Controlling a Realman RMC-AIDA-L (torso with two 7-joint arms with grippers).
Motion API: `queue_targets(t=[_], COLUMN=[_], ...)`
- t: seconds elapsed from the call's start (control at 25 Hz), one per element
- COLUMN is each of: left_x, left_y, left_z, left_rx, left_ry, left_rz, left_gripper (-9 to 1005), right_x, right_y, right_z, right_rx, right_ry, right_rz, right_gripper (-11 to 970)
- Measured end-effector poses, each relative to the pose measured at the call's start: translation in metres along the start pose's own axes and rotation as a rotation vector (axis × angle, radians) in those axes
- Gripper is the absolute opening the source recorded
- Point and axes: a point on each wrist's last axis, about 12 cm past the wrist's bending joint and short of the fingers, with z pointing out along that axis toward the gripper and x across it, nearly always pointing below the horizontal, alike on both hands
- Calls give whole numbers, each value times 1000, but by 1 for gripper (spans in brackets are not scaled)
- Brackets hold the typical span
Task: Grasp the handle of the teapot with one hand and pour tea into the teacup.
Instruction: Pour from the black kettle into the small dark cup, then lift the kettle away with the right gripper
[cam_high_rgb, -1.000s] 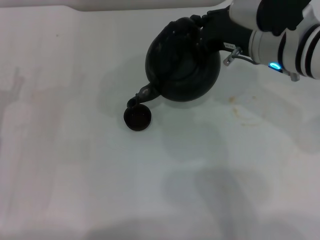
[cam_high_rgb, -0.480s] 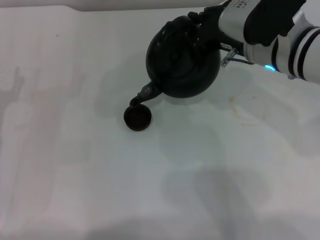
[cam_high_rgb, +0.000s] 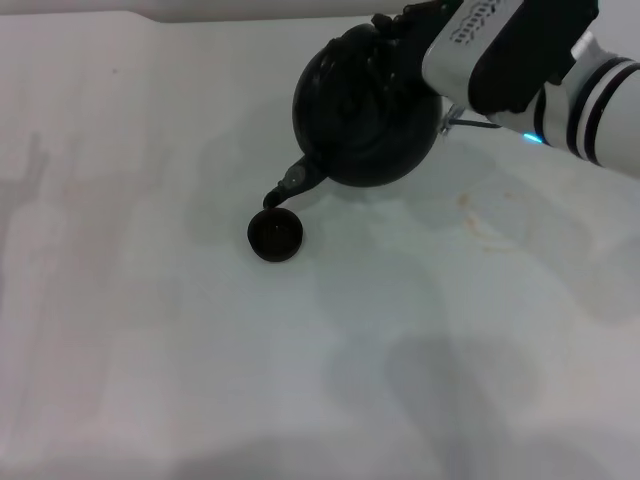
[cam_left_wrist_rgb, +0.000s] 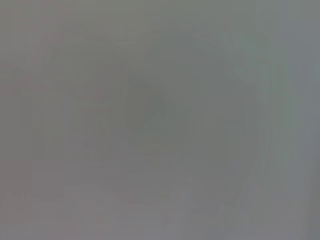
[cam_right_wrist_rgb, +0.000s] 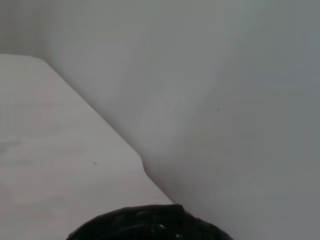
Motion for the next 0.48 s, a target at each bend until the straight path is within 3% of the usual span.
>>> queue_targets(t=[0.48], left_x=[0], left_y=[0], left_z=[2], left_rx=[-1], left_ry=[-4], left_rz=[-1], left_gripper=[887], right_x=[3], right_y=[5], right_z=[1], right_rx=[9], right_ry=[-5], right_rz=[-47], right_gripper=[171])
